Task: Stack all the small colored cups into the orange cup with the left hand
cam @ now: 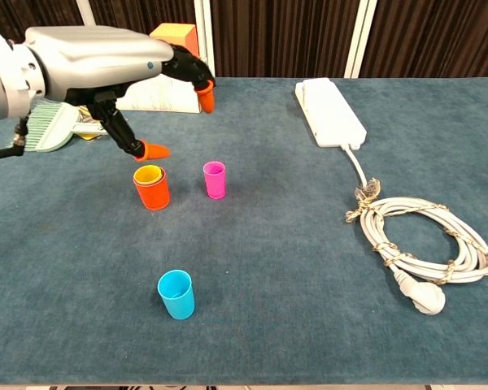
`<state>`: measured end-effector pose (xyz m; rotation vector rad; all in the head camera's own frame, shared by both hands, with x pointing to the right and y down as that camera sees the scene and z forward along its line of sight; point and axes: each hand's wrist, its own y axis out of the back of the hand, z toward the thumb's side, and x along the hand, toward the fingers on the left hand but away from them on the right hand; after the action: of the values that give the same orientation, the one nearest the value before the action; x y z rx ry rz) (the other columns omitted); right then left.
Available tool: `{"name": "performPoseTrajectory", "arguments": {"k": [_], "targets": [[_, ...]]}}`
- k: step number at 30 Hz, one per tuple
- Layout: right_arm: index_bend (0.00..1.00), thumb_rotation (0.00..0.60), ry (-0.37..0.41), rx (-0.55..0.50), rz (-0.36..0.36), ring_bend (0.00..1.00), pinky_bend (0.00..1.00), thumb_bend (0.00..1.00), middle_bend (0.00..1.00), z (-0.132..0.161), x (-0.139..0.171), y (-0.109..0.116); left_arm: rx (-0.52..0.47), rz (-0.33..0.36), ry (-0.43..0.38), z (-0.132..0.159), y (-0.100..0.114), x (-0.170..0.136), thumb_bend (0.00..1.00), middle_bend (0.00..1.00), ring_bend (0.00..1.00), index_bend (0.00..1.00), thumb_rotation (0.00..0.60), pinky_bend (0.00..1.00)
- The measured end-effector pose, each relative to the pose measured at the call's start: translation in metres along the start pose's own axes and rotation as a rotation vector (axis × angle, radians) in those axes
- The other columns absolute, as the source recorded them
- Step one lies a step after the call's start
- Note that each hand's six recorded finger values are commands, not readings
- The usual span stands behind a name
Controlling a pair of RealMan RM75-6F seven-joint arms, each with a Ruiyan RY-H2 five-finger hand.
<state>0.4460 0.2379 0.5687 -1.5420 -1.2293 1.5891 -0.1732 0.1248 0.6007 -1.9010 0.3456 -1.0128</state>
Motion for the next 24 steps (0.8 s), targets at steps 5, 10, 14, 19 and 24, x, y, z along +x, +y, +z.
{"name": "performPoseTrajectory", "arguments": {"k": [5,10,14,19,24], "targets": [[0.12,0.600,0.000,-0.006,-0.009,0.12,0.06,0.34,0.05,0.000,0.001,0.003,-0.022,-0.061,-0.058,0.019,-0.005,-0.004,0.25,0.10,0.00,0.30,0.600,0.00],[0.12,0.600,-0.004,-0.012,-0.013,0.12,0.06,0.34,0.05,-0.001,0.001,0.004,-0.053,-0.152,-0.106,0.035,-0.019,-0.010,0.25,0.10,0.00,0.30,0.600,0.00],[0.12,0.600,-0.001,-0.015,-0.011,0.12,0.06,0.34,0.05,0.000,0.000,0.004,-0.037,-0.182,-0.126,0.042,-0.026,-0.013,0.25,0.10,0.00,0.33,0.600,0.00],[0.12,0.600,0.002,-0.016,-0.016,0.12,0.06,0.34,0.05,0.000,0.001,0.005,-0.034,-0.231,-0.143,0.049,-0.039,-0.016,0.25,0.10,0.00,0.34,0.600,0.00],[0.12,0.600,0.001,-0.021,-0.021,0.12,0.06,0.34,0.05,0.000,0.001,0.006,-0.025,-0.252,-0.149,0.051,-0.047,-0.021,0.25,0.10,0.00,0.34,0.600,0.00]]}}
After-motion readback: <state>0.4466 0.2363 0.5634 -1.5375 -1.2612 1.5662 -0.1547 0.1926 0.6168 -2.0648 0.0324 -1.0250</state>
